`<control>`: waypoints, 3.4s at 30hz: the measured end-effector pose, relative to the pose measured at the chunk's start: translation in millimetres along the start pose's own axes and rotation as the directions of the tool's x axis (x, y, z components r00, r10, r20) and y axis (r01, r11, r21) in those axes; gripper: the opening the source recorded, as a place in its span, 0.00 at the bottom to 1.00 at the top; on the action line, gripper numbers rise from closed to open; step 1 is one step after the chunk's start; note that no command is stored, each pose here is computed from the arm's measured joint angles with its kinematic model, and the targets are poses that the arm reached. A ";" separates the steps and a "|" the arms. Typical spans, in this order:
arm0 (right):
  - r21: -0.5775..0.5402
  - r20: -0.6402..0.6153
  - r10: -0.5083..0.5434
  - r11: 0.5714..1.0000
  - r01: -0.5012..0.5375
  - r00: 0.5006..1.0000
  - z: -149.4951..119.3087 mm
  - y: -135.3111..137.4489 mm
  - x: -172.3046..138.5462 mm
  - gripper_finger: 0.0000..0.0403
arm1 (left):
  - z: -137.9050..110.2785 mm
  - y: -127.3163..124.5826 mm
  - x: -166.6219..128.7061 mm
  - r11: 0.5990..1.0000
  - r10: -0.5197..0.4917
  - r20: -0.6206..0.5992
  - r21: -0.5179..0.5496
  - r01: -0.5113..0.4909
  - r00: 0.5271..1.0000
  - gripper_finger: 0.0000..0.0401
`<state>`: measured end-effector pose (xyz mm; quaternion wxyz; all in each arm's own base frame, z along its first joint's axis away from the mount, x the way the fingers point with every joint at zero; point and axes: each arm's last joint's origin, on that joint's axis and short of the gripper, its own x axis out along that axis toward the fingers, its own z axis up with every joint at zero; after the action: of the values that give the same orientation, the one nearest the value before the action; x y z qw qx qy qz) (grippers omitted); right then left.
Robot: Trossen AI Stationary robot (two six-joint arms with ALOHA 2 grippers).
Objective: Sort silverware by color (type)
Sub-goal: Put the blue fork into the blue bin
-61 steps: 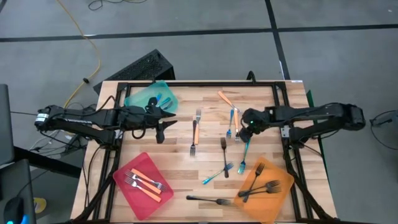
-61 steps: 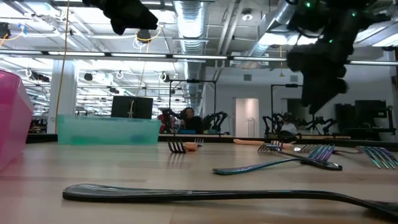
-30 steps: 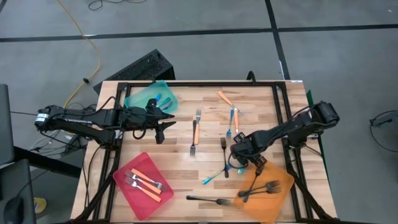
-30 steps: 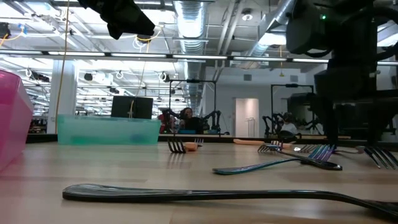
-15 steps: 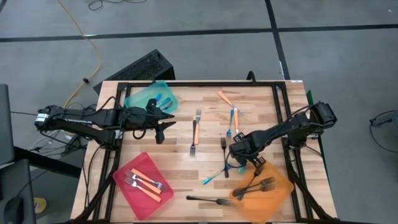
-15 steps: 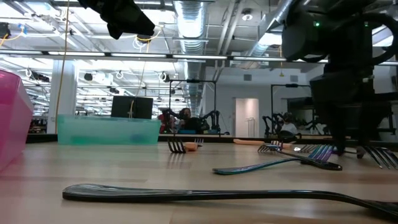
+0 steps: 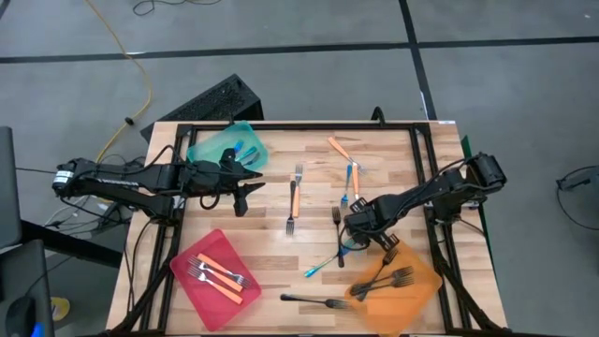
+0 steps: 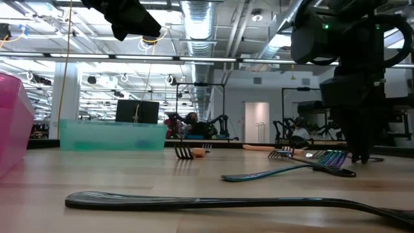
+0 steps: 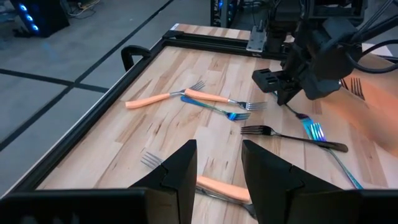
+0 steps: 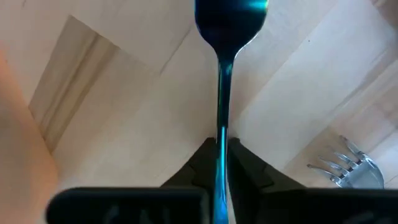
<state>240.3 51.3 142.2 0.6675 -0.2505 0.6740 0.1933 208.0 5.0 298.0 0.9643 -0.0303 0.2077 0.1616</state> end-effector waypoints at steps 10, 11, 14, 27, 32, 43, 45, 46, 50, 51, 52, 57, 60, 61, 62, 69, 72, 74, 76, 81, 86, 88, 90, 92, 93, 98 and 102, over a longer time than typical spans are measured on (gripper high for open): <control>0.074 0.000 -0.001 0.997 0.001 1.000 -0.1 0.0 -0.3 0.07 | 0.0 0.0 0.0 1.000 0.000 0.000 0.000 0.000 1.000 0.28; 0.084 0.002 -0.001 0.996 0.001 1.000 0.1 -0.1 -0.4 0.07 | 0.0 0.0 0.0 1.000 0.000 0.000 0.000 0.000 1.000 0.28; 0.114 0.027 -0.012 0.993 0.008 1.000 -0.2 -0.3 -4.5 0.08 | 0.0 0.0 0.0 1.000 0.000 0.000 -0.001 0.000 1.000 0.28; 0.395 0.349 -0.314 0.904 0.165 0.883 -15.7 -20.8 -70.2 0.08 | 1.0 -0.2 0.0 1.000 -0.002 0.010 -0.005 0.002 1.000 0.28; 0.488 0.578 -0.478 0.852 0.189 0.662 -9.9 -34.6 -105.0 0.08 | 5.8 -0.9 -0.2 1.000 -0.010 0.058 -0.017 0.011 0.998 0.28; 0.613 0.752 -0.658 0.715 0.336 0.027 23.2 -65.2 -150.0 0.08 | 5.4 -5.4 7.0 0.995 -0.104 0.300 0.020 0.102 0.948 0.28; 0.629 0.750 -0.661 0.694 0.352 -0.037 29.6 -68.8 -148.8 0.08 | 0.3 -5.7 9.0 0.993 -0.116 0.362 0.032 0.112 0.925 0.28; 0.638 0.747 -0.661 0.686 0.349 -0.066 33.0 -70.7 -147.1 0.08 | -3.0 -5.5 9.9 0.994 -0.112 0.390 0.030 0.109 0.914 0.28; 0.634 0.764 -0.630 0.697 0.334 -0.137 46.5 -76.4 -136.1 0.08 | -11.9 -4.5 10.9 0.991 -0.114 0.478 -0.012 0.136 0.871 0.28; 0.631 0.769 -0.621 0.701 0.333 -0.150 49.6 -77.5 -132.9 0.08 | -13.9 -4.9 11.1 0.987 -0.133 0.485 -0.010 0.157 0.864 0.28; 0.628 0.773 -0.616 0.704 0.332 -0.153 52.0 -78.4 -129.6 0.08 | -16.2 -5.6 11.5 0.983 -0.161 0.482 0.002 0.183 0.861 0.28; 0.623 0.779 -0.612 0.727 0.288 -0.137 63.8 -85.9 -115.4 0.08 | -20.5 -8.3 12.4 0.969 -0.233 0.458 0.037 0.243 0.858 0.28; 0.617 0.783 -0.607 0.737 0.276 -0.132 72.2 -90.8 -110.9 0.08 | -22.1 -7.9 15.0 0.976 -0.201 0.446 0.020 0.215 0.872 0.30; 0.615 0.785 -0.607 0.741 0.270 -0.121 73.9 -91.5 -108.1 0.08 | -22.4 -8.2 16.5 0.977 -0.197 0.445 0.019 0.211 0.873 0.32; 0.611 0.787 -0.607 0.745 0.268 -0.110 76.3 -92.6 -105.6 0.08 | -22.8 -8.7 17.8 0.978 -0.198 0.442 0.023 0.210 0.875 0.33; 0.604 0.793 -0.604 0.758 0.246 -0.085 90.9 -100.4 -95.7 0.08 | -31.0 -15.4 38.7 0.977 -0.212 0.401 0.068 0.202 0.891 0.41; 0.597 0.797 -0.601 0.764 0.246 -0.069 94.3 -101.8 -90.1 0.08 | -32.8 -18.6 44.0 0.974 -0.226 0.402 0.100 0.203 0.887 0.43; 0.594 0.798 -0.599 0.768 0.242 -0.059 95.1 -101.7 -87.8 0.08 | -33.0 -20.5 44.6 0.969 -0.246 0.404 0.124 0.214 0.881 0.44; 0.593 0.799 -0.600 0.769 0.240 -0.051 95.1 -101.7 -87.2 0.08 | -32.1 -20.9 43.9 0.966 -0.258 0.411 0.136 0.221 0.874 0.45; 0.590 0.800 -0.597 0.769 0.244 -0.055 93.6 -96.9 -95.1 0.08 | -33.1 -20.6 44.4 0.968 -0.248 0.396 0.135 0.211 0.884 0.45; 0.579 0.805 -0.592 0.767 0.278 -0.043 89.7 -92.0 -104.9 0.08 | -35.4 -18.6 45.8 0.976 -0.211 0.373 0.124 0.176 0.904 0.45; 0.581 0.804 -0.593 0.768 0.270 -0.045 87.4 -91.6 -109.7 0.08 | -38.3 -18.7 47.6 0.974 -0.221 0.353 0.131 0.186 0.909 0.45; 0.583 0.804 -0.593 0.768 0.267 -0.048 86.4 -92.2 -111.0 0.08 | -37.5 -19.2 46.5 0.971 -0.236 0.359 0.135 0.200 0.903 0.45; 0.575 0.808 -0.588 0.769 0.281 -0.045 88.3 -89.6 -110.3 0.08 | -37.9 -19.6 46.5 0.969 -0.243 0.351 0.139 0.207 0.904 0.45; 0.581 0.803 -0.594 0.764 0.281 -0.048 88.6 -89.1 -110.5 0.08 | -39.4 -19.5 47.3 0.969 -0.242 0.336 0.137 0.207 0.910 0.45; 0.612 0.773 -0.635 0.744 0.266 -0.002 84.5 -96.0 -105.9 0.08 | -37.6 -20.2 46.4 0.962 -0.270 0.353 0.138 0.236 0.896 0.45; 0.621 0.760 -0.649 0.739 0.261 0.028 82.7 -99.2 -102.4 0.08 | -37.8 -20.0 46.5 0.962 -0.271 0.351 0.137 0.237 0.896 0.45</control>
<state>364.1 29.4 248.8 0.9848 -0.1702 0.0090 -0.0337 239.7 -4.8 244.2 0.9991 0.0172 0.0255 0.0275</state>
